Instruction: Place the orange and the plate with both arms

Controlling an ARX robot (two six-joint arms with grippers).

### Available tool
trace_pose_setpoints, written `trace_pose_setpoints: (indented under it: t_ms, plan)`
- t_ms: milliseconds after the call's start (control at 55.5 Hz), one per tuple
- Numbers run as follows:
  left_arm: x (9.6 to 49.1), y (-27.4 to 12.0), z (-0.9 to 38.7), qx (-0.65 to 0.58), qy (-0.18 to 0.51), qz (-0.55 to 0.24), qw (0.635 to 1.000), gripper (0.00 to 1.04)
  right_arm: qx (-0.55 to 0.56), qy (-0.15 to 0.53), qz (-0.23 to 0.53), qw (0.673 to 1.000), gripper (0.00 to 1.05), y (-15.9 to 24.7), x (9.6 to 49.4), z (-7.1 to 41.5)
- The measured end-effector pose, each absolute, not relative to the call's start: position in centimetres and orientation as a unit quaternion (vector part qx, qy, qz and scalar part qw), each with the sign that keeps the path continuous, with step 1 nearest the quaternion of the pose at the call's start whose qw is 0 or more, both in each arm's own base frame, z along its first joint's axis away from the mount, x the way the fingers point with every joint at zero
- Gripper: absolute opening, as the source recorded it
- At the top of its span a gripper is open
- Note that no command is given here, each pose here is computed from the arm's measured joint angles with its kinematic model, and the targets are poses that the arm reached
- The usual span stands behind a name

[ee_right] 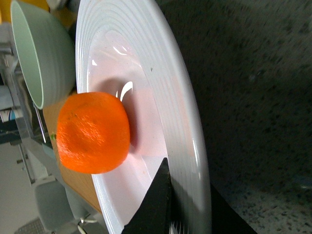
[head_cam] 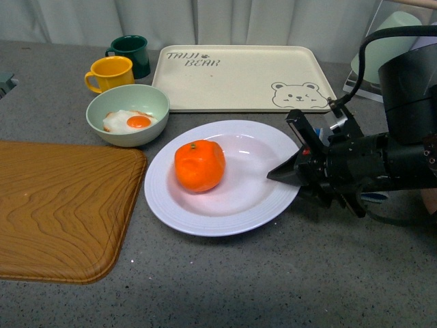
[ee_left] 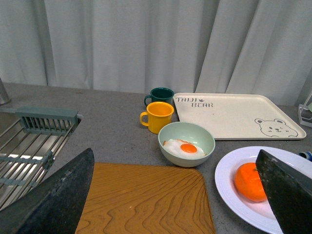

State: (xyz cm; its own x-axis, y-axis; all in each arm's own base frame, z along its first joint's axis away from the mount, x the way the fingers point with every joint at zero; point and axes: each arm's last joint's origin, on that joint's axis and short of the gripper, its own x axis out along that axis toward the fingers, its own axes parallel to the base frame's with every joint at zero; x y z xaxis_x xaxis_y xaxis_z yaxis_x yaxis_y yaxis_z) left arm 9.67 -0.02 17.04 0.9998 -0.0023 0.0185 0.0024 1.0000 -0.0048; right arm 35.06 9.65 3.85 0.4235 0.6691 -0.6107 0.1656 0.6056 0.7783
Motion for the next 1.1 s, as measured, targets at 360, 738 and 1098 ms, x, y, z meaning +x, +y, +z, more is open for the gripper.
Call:
trace_pose_setpoints:
  t_ms: [360, 738, 1098]
  plan:
    - [9.7, 0.0, 17.0, -0.002, -0.009, -0.001, 1.000, 0.98, 0.436, 0.455, 0.195, 0.752, 0.04, 9.0, 41.0, 6.6]
    - [9.7, 0.0, 17.0, -0.002, -0.009, -0.001, 1.000, 0.98, 0.450, 0.456, 0.178, 0.747, 0.04, 9.4, 50.2, 5.5]
    - [9.7, 0.0, 17.0, -0.002, -0.009, -0.001, 1.000, 0.98, 0.449, 0.466, 0.156, 0.746, 0.04, 9.7, 55.1, 4.7]
